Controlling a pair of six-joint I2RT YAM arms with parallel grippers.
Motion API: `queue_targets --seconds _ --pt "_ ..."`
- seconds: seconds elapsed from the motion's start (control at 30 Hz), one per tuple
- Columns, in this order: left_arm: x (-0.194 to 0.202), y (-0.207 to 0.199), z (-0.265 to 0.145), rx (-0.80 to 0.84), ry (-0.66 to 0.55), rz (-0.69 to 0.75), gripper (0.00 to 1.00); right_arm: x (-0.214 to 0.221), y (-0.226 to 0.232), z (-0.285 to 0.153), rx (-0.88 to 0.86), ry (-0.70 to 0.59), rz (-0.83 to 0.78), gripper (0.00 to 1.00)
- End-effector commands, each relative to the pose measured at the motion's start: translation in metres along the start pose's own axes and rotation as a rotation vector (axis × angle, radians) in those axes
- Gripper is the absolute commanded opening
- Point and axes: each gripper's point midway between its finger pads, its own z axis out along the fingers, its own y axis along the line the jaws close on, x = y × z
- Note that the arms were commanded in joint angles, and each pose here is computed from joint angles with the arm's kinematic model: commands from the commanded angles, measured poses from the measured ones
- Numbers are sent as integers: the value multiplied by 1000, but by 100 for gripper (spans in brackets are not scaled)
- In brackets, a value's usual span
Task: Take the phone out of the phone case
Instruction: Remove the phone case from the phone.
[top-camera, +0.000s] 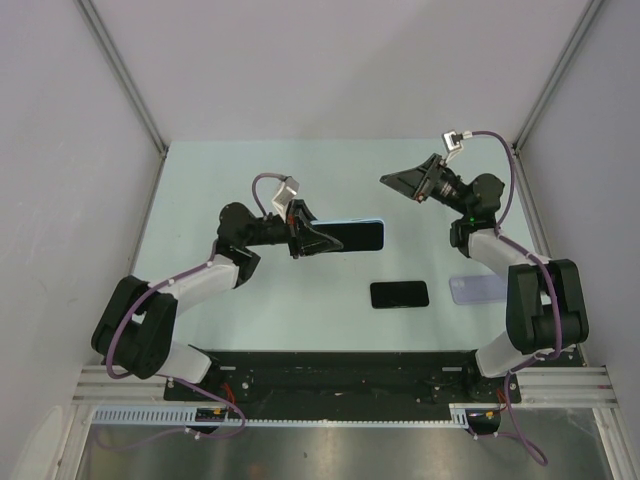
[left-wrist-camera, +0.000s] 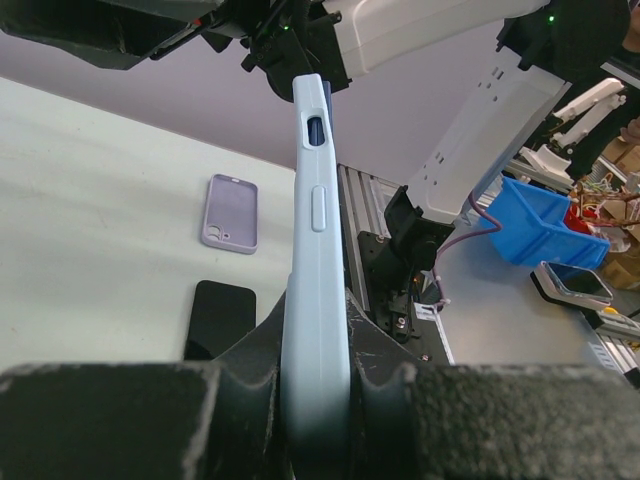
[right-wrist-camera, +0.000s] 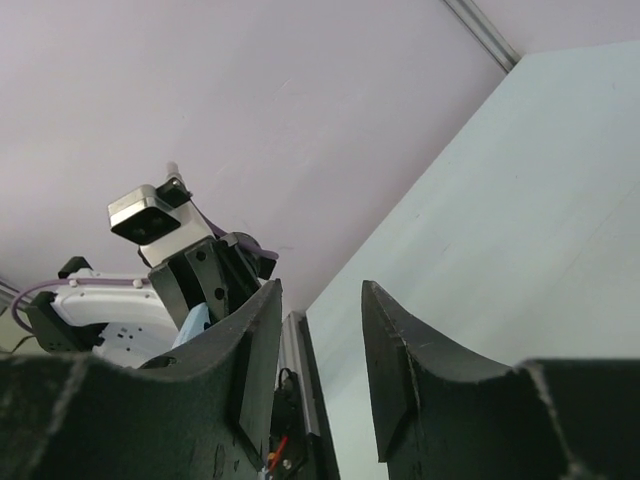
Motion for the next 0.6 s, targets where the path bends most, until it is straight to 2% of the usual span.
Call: queue_targets --seconds 0.0,0.27,0.57 --pt "-37 -13 2 24 -75 161 0 1 22 0 -53 25 -140 42" --pt "-36 -10 1 12 -79 152 0 9 28 -1 -73 65 -295 39" --pt "-38 -9 1 9 -82 160 0 12 35 -2 -89 85 -359 39"
